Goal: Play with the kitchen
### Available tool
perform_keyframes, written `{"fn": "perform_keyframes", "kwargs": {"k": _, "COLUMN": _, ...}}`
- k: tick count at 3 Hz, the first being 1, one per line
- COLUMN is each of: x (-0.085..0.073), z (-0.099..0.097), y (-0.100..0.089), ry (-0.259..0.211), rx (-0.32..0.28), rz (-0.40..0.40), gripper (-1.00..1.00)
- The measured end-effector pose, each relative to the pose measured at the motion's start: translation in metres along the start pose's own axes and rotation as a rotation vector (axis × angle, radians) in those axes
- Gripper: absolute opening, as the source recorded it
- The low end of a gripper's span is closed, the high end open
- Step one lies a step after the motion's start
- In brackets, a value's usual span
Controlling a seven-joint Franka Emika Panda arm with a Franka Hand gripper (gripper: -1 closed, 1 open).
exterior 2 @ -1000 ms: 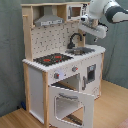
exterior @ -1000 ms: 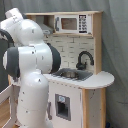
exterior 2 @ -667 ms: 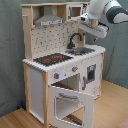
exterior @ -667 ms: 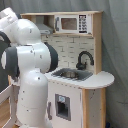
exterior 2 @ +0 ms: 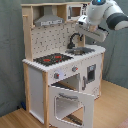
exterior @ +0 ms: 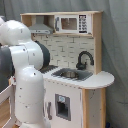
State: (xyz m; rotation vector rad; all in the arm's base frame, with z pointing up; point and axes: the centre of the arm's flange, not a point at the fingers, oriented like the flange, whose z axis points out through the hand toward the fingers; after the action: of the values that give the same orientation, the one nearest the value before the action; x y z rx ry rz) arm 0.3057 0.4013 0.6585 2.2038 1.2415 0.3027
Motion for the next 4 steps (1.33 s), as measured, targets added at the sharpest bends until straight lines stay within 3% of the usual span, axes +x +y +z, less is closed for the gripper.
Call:
{"fn": "perform_keyframes", "kwargs": {"k": 1, "x": 0.011, "z": -0.015, "y": -0.02, "ry": -0.019, "rx": -0.108, "rz": -0.041, "gripper": 1.0}}
{"fn": "perform_keyframes", "kwargs": {"k": 3, "x": 0.015, "z": -0.043, "y": -0.041, "ry": -0.061, "rx": -0.289, "rz": -0.114, "gripper": 1.0}}
{"fn": "perform_keyframes", "kwargs": {"k": 4, "x": 0.02, "z": -0.056, "y": -0.062, "ry": -0.078, "rx": -0.409, "rz": -0.173, "gripper": 1.0}}
